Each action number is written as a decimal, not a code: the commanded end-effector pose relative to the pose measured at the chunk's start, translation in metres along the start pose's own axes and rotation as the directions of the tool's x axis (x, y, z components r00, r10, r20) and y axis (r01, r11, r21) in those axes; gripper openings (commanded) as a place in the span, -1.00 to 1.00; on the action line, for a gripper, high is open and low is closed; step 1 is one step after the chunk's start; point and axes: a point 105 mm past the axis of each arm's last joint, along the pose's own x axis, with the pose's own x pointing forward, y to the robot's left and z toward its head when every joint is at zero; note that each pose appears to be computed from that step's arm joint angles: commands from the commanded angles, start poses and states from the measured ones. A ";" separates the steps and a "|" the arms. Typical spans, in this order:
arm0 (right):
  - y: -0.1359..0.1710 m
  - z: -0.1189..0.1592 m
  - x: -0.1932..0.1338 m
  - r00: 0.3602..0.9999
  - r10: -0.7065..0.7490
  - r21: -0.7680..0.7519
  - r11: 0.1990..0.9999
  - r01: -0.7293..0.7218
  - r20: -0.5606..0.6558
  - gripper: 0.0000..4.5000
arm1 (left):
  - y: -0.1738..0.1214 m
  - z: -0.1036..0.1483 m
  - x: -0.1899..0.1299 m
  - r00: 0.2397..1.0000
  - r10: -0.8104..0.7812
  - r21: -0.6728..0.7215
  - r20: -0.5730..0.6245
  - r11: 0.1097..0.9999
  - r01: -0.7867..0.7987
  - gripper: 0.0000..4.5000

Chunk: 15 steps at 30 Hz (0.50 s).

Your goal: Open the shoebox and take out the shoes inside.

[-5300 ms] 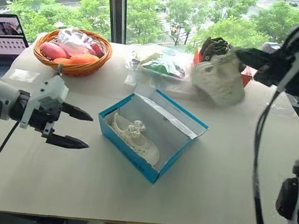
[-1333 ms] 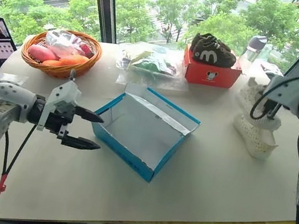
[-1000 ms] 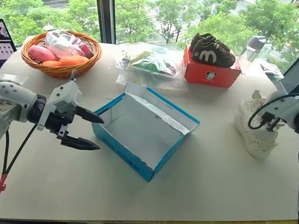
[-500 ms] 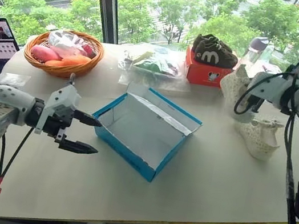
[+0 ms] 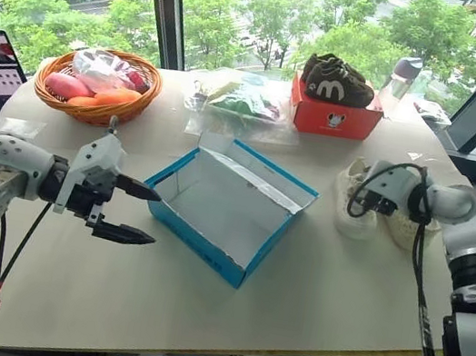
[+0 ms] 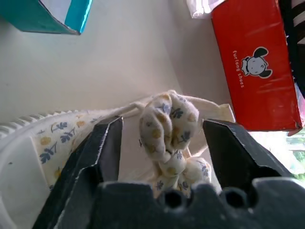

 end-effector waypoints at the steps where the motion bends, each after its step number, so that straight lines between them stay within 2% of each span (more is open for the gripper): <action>1: -0.023 0.013 -0.031 0.998 -0.024 0.089 0.996 0.019 0.065 0.99 | 0.000 0.009 -0.008 1.000 0.019 0.028 0.024 0.999 -0.020 1.00; 3: -0.023 0.018 -0.053 0.995 0.024 0.230 0.972 -0.047 0.101 0.99 | 0.000 0.010 -0.008 0.999 0.027 0.019 0.044 0.999 -0.027 1.00; 6: -0.015 0.026 -0.086 0.982 0.062 0.429 0.894 -0.134 0.176 0.99 | 0.004 0.012 -0.011 0.989 0.102 0.002 0.111 0.995 -0.103 1.00; 8: -0.005 0.030 -0.094 0.972 0.062 0.484 0.859 -0.168 0.227 0.99 | 0.006 0.013 -0.013 0.978 0.143 -0.019 0.154 0.990 -0.142 1.00; 10: 0.009 0.027 -0.098 0.955 0.010 0.581 0.792 -0.188 0.295 0.99 | 0.009 0.014 -0.015 0.943 0.214 -0.067 0.254 0.977 -0.204 1.00; 13: 0.056 0.033 -0.104 0.884 0.000 0.701 0.609 -0.371 0.468 0.99 | 0.040 -0.007 -0.019 0.808 0.506 -0.188 0.301 0.863 -0.469 1.00; 15: 0.077 0.020 -0.094 0.901 -0.124 0.772 0.571 -0.279 0.417 0.99 | 0.062 -0.034 -0.022 0.646 0.712 -0.275 0.274 0.702 -0.657 1.00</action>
